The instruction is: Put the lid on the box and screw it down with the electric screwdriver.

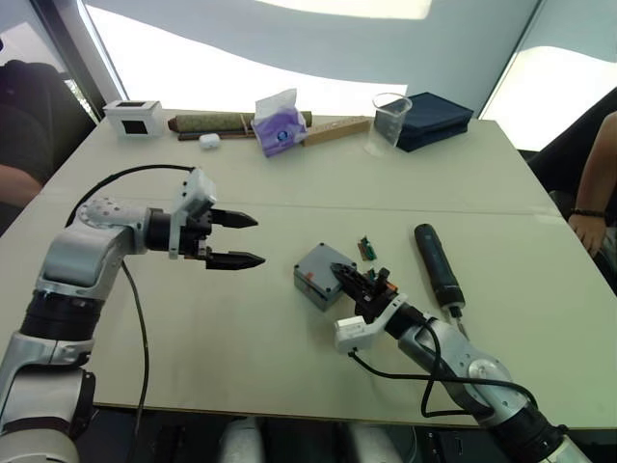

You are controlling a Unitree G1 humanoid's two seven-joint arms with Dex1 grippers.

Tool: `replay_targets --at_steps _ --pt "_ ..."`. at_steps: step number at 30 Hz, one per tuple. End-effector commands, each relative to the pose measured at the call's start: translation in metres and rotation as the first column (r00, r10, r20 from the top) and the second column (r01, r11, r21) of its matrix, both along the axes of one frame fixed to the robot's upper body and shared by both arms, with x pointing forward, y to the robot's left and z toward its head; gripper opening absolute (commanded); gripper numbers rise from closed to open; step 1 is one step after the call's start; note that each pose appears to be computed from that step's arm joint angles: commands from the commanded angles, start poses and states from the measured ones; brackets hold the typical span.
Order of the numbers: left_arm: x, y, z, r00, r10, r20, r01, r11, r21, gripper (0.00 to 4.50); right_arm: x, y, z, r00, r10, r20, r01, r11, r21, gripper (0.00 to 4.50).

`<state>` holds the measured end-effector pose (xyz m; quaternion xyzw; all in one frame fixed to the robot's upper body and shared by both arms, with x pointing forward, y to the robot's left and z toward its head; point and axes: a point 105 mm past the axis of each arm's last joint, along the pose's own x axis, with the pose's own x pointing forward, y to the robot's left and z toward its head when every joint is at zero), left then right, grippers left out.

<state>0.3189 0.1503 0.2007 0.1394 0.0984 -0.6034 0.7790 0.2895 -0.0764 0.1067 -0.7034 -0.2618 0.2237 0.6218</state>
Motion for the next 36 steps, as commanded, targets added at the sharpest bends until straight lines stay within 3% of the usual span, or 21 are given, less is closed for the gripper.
replay_targets --at_steps 1,25,32,36 --pt "-0.003 -0.005 0.010 0.998 -0.024 0.050 0.024 1.000 0.005 4.46 0.000 0.002 -0.010 0.999 -0.014 -0.040 0.013 1.000 -0.015 0.28" --pt "0.001 -0.013 0.006 0.998 -0.022 0.061 0.024 0.999 -0.026 4.46 -0.007 -0.012 -0.015 0.989 -0.036 -0.147 0.018 0.992 -0.124 0.28" --pt "0.005 -0.035 0.002 0.993 -0.053 0.101 0.060 0.996 -0.061 4.46 -0.006 -0.014 -0.013 0.987 -0.043 -0.152 0.024 0.992 -0.120 0.28" --pt "0.011 -0.054 -0.004 0.987 -0.084 0.136 0.093 0.994 -0.061 2.93 -0.007 -0.014 -0.013 0.987 -0.041 -0.153 0.023 0.993 -0.118 0.28"
